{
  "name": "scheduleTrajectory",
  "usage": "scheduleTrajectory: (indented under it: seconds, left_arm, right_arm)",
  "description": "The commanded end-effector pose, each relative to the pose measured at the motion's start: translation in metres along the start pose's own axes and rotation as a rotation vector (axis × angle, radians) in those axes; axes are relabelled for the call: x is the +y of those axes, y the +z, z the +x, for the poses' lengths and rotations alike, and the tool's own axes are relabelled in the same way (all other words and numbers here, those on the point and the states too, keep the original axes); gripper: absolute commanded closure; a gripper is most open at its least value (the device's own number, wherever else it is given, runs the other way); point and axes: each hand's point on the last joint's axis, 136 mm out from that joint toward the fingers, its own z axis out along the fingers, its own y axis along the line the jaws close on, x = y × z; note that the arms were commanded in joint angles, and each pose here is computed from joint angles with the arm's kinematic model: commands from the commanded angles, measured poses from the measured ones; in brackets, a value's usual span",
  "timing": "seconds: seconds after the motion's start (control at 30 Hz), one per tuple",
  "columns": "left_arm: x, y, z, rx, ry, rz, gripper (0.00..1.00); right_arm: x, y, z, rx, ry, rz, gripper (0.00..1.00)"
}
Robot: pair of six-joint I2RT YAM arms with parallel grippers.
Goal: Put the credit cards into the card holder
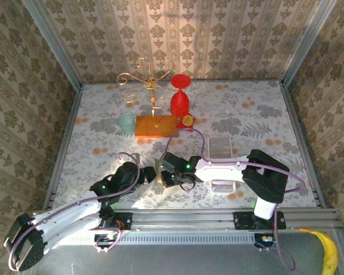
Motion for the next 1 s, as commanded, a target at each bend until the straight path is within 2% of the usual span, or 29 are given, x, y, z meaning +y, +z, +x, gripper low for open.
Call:
scheduleTrajectory:
  seconds: [0.0,0.1,0.2,0.37,0.53,0.67,0.8,0.87,0.97]
  left_arm:
    - [0.002,0.001,-0.003,-0.014,-0.023,-0.003,0.51]
    - [-0.001,0.006,-0.002,0.010,-0.015,0.002,0.44]
    - [-0.003,0.011,-0.001,0.030,-0.012,-0.002,0.43]
    - [-0.009,0.017,-0.002,0.051,-0.002,0.008,0.46]
    - [0.000,0.008,-0.011,0.001,-0.033,-0.024,0.44]
    - [-0.007,0.003,-0.018,-0.040,-0.043,0.025,0.40]
    - [-0.018,0.006,-0.012,0.005,-0.015,0.070,0.39]
    - [-0.020,0.010,-0.009,0.030,-0.008,0.074,0.43]
    - [-0.018,0.016,-0.003,0.062,0.004,0.058,0.61]
  right_arm:
    - [0.011,0.003,-0.002,0.005,0.006,-0.034,0.83]
    - [0.011,0.003,-0.002,0.008,-0.001,-0.034,0.83]
    - [0.009,0.004,-0.001,0.012,-0.003,-0.024,0.83]
    - [0.008,0.004,0.000,0.017,-0.002,-0.017,0.84]
    - [0.006,0.006,0.001,0.020,-0.003,-0.009,0.84]
    - [0.005,0.008,0.002,0.025,-0.002,-0.005,0.84]
    - [0.006,0.009,0.001,0.026,-0.004,-0.007,0.84]
    - [0.007,0.009,0.000,0.024,-0.005,-0.008,0.84]
    - [0.007,0.008,0.000,0.022,-0.003,-0.008,0.84]
